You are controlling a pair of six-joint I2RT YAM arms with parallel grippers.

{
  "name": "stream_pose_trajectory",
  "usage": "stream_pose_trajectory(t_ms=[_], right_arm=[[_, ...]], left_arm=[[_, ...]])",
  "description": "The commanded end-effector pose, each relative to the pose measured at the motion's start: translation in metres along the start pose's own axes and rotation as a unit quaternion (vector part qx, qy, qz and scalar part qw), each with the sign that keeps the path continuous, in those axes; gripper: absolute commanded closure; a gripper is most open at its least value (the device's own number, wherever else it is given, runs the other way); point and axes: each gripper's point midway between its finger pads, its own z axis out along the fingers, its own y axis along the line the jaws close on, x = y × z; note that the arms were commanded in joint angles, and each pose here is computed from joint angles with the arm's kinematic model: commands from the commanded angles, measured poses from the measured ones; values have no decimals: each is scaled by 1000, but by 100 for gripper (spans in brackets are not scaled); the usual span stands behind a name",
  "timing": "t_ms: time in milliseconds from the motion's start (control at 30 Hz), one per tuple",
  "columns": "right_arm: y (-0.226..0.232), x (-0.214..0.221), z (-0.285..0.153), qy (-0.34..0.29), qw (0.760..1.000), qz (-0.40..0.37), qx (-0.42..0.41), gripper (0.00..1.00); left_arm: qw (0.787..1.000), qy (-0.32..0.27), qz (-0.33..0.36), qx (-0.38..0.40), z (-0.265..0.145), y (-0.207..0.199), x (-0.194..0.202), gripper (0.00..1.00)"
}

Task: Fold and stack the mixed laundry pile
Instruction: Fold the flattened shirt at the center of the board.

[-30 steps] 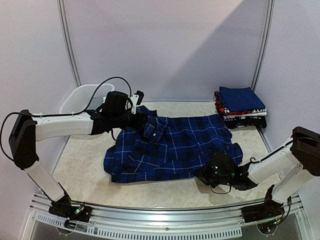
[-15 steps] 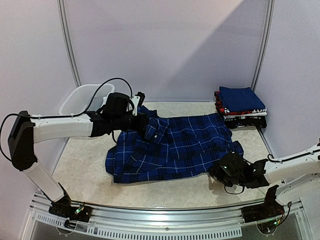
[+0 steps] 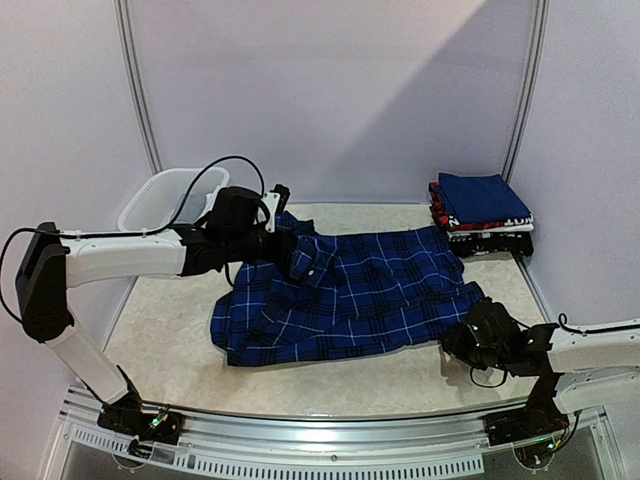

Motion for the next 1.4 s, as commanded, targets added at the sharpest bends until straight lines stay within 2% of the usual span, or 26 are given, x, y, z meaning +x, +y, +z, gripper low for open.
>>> stream_pose_trajectory(t_ms=[0, 133, 367, 500, 567, 800, 1067, 1133, 1367], right_arm=[[-13, 0, 0, 13, 1000, -25, 14, 47], [-10, -6, 0, 7, 1000, -24, 7, 48], [-10, -25, 1, -12, 1000, 0, -5, 38], [-7, -34, 0, -14, 1000, -1, -8, 36], [-7, -39, 0, -20, 1000, 2, -6, 31], [-24, -49, 9, -18, 999, 17, 26, 29], [-46, -50, 9, -7, 996, 7, 93, 13], [-52, -54, 3, -17, 994, 10, 108, 2], [-61, -74, -30, -76, 989, 29, 122, 1]], left_arm=[[1000, -6, 3, 5, -5, -8, 1, 100], [1000, -9, 5, 5, -7, -10, 0, 100], [1000, -13, 8, 3, -15, -11, 0, 100], [1000, -14, 10, 6, -19, -15, -2, 100], [1000, -17, 11, 9, -22, -18, -5, 100], [999, -27, 16, 32, -32, -44, -8, 100], [998, -37, 3, 46, -39, -68, -11, 100], [998, -40, -3, 55, -39, -75, -11, 100], [991, -82, -58, 84, -22, -107, -13, 100]])
